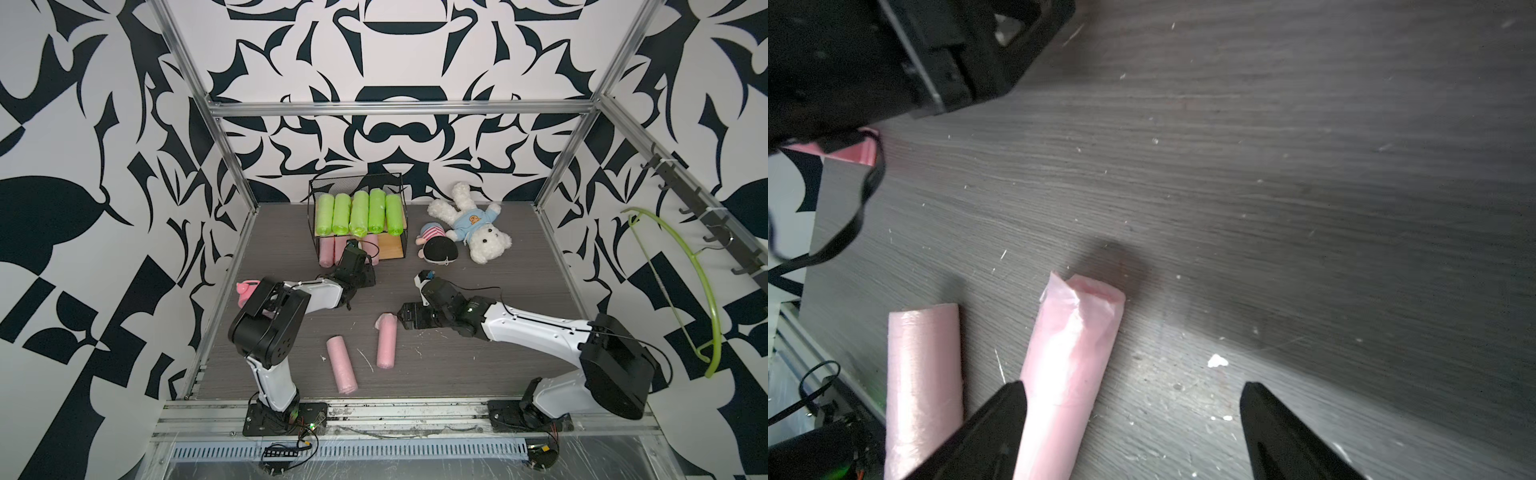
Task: Sort the rolls of trash bags by color and place them on the shelf
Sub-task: Adjust the roll of trash bags on the shelf, then pick up the roll of trash bags from the center of the board.
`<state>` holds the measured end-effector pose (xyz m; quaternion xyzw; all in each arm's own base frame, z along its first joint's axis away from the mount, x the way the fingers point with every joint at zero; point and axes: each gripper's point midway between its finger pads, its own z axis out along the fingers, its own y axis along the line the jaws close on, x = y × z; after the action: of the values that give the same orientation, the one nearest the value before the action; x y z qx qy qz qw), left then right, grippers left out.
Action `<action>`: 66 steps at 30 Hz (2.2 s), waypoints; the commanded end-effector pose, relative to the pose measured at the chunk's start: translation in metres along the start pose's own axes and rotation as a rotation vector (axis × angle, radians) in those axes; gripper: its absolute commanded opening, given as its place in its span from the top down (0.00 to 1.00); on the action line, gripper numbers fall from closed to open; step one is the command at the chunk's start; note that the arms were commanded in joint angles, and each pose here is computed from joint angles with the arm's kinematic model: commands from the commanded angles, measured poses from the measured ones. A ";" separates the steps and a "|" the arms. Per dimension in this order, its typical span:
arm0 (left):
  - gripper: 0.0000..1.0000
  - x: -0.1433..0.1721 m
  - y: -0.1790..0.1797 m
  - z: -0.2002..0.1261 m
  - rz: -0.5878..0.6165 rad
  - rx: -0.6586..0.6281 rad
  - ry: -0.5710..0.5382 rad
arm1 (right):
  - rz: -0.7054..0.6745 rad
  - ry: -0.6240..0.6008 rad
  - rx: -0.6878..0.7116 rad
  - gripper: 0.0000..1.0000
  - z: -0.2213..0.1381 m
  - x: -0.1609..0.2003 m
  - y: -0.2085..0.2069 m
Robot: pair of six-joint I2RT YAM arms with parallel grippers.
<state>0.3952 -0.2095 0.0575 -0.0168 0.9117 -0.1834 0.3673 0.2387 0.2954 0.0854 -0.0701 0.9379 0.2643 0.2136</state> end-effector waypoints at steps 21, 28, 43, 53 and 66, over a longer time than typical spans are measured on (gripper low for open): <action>0.43 0.011 -0.014 -0.112 -0.059 0.150 0.001 | 0.213 0.084 -0.146 0.45 0.081 0.011 0.050; 0.37 0.022 -0.040 -0.131 -0.107 0.329 0.042 | 0.237 -0.082 -0.260 0.58 0.050 -0.034 0.065; 0.09 0.048 -0.095 -0.182 -0.204 0.804 0.128 | 0.356 -0.353 -0.513 0.60 -0.055 -0.128 0.069; 0.25 0.034 -0.104 -0.185 -0.282 0.876 0.064 | 0.422 -0.403 -0.645 0.60 -0.071 -0.146 0.087; 0.63 0.025 -0.107 -0.185 -0.309 0.857 0.012 | 0.437 -0.397 -0.664 0.60 -0.065 -0.147 0.091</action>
<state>0.2371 -0.2555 0.1908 0.0011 0.7536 -0.5957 0.2778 0.3282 0.3333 0.2080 0.1353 0.7703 0.5563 0.2809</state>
